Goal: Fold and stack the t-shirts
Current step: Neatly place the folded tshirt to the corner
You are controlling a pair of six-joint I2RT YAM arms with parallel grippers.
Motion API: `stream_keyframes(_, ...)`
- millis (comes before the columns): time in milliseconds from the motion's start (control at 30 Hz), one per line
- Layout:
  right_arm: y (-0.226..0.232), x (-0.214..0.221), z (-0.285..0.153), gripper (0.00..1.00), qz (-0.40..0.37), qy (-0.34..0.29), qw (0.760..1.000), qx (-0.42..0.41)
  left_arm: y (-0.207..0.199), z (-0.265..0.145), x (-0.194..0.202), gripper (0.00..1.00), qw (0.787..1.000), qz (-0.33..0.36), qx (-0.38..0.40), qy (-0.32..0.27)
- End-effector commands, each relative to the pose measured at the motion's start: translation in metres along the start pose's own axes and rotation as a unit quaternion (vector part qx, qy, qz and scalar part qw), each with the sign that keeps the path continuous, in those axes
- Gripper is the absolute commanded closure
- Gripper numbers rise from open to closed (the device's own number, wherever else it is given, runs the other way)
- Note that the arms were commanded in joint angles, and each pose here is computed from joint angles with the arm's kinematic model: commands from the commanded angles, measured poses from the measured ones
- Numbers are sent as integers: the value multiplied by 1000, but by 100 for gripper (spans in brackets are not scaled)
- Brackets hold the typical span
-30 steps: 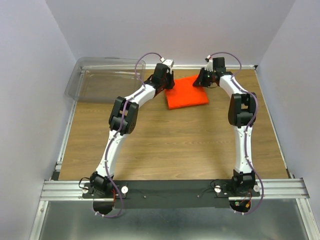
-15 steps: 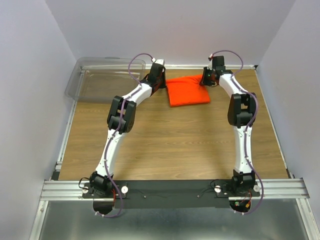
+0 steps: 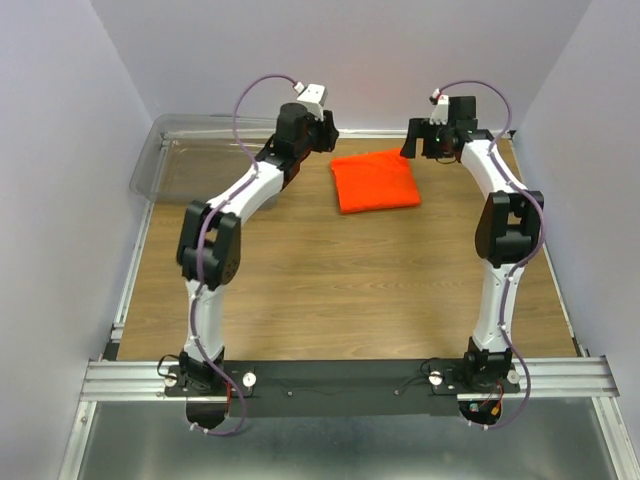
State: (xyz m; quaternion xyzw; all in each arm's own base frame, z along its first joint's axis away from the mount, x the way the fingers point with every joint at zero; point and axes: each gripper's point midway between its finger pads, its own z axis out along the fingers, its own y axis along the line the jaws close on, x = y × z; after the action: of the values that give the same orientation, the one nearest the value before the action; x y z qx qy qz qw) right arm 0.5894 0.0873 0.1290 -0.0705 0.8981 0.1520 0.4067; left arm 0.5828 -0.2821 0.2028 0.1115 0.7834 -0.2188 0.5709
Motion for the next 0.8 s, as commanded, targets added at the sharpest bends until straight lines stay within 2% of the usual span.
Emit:
stream_keyframes(0,-3,53,12,0,43,65,996,-54,-52,-54,-88,46,987,47,90,-122)
stream_keyframes(167,2,87,20,0,87,103,986,-94,-62,-118,-118,45,980,63,97,-162)
stream_keyframes(400,14,112,22,6,125,133,975,-129,-69,-187,-111,45,977,74,106,-168)
stream_keyframes(467,20,125,24,17,150,151,966,-144,-69,-206,-102,45,977,70,106,-169)
stream_keyframes(567,26,138,25,26,173,168,957,-161,-70,-233,-91,45,977,62,110,-171)
stream_keyframes(633,25,142,26,38,177,173,957,-154,-70,-246,-87,45,977,57,109,-175)
stream_keyframes(700,21,144,28,46,179,174,958,-143,-70,-264,-84,44,976,53,107,-184)
stream_keyframes(733,21,143,28,46,181,173,958,-140,-70,-270,-83,44,975,52,109,-186)
stream_keyframes(767,10,140,25,54,189,167,958,-133,-70,-277,-81,44,975,51,109,-187)
